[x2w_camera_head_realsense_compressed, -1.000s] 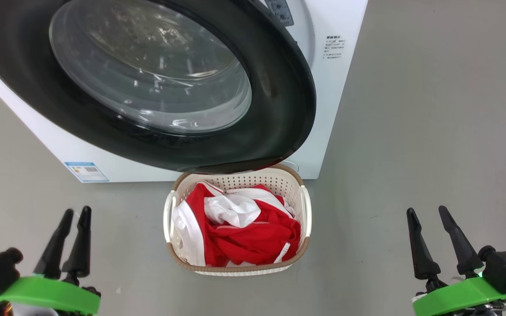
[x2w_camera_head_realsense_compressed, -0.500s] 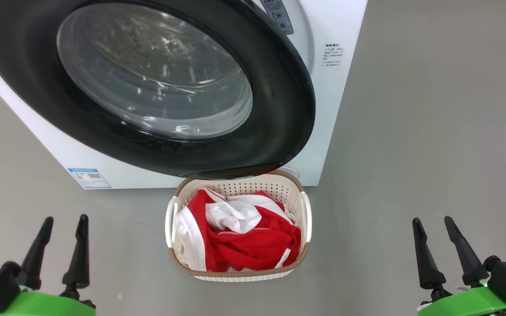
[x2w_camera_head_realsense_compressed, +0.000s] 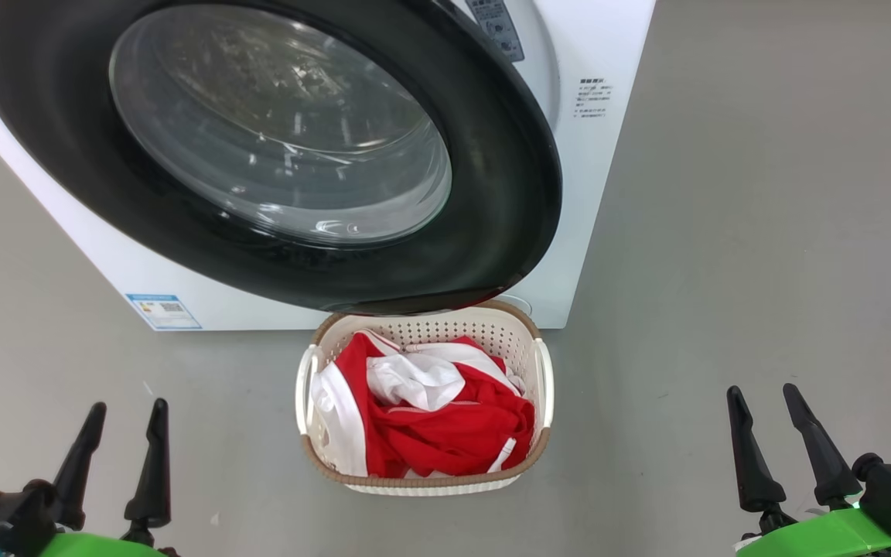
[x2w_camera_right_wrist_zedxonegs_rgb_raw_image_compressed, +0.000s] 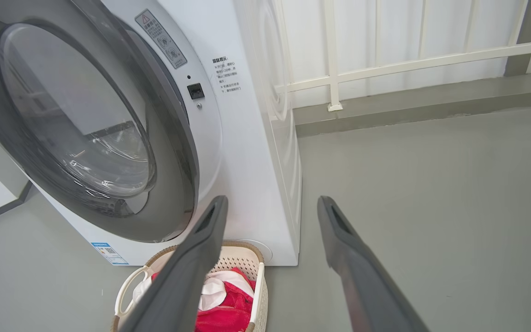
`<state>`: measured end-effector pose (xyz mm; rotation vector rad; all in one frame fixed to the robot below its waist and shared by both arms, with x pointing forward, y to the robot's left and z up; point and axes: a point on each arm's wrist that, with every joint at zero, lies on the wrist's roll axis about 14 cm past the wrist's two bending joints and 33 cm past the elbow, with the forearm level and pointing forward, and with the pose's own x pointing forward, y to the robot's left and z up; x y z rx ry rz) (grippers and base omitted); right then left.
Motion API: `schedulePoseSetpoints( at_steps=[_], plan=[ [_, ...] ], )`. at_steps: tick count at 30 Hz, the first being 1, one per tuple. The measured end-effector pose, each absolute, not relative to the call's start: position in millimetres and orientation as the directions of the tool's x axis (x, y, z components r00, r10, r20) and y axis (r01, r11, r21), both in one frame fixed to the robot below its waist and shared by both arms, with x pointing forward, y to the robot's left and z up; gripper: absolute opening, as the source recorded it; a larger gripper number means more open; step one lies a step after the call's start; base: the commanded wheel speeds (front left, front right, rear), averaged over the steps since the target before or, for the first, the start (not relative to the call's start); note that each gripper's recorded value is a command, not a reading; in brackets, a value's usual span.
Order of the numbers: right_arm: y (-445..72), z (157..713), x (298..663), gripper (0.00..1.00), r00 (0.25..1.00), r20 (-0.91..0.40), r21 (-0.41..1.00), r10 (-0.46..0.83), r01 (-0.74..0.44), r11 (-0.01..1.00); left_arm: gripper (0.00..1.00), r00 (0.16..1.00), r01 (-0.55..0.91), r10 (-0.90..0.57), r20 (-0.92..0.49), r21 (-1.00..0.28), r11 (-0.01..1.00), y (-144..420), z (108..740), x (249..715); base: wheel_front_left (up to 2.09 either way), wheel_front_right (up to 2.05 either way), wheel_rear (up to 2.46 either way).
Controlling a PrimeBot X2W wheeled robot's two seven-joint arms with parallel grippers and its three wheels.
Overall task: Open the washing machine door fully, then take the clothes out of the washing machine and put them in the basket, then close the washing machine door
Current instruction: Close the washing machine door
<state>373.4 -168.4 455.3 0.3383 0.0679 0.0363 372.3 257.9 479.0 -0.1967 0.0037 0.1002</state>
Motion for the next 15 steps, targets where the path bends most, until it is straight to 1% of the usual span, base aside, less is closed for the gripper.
schedulePoseSetpoints(
  at_steps=[8,9,10,11,12,14,15],
  plan=[
    [-163,453,377,1.0,0.996,-0.065,0.336,0.064,-0.038,0.941,1.0,0.993,-0.115,0.113,-0.019,-0.192,0.975,261,477,369,0.0,0.0,0.0],
    [-161,453,378,0.71,0.996,-0.065,0.339,0.069,-0.043,0.94,1.0,0.993,-0.118,0.117,-0.02,-0.197,0.973,261,477,368,0.0,0.0,0.0],
    [-159,454,380,0.46,0.995,-0.062,0.343,0.074,-0.048,0.938,1.0,0.993,-0.122,0.12,-0.022,-0.201,0.972,260,476,367,0.0,0.0,0.0],
    [-157,455,382,0.27,0.995,-0.058,0.347,0.079,-0.054,0.936,1.0,0.992,-0.125,0.123,-0.024,-0.203,0.971,260,475,366,0.0,0.0,0.0],
    [-154,456,386,0.0,0.995,-0.052,0.349,0.085,-0.062,0.935,1.0,0.992,-0.13,0.127,-0.026,-0.207,0.97,261,474,365,0.0,0.0,0.0],
    [-147,461,396,0.0,0.994,-0.034,0.36,0.104,-0.085,0.929,1.0,0.99,-0.14,0.136,-0.031,-0.213,0.967,261,473,363,0.0,0.0,0.0],
    [-133,468,407,0.0,0.99,-0.009,0.366,0.139,-0.126,0.922,1.0,0.989,-0.148,0.144,-0.036,-0.22,0.964,261,471,361,0.0,0.0,0.0]
  ],
)
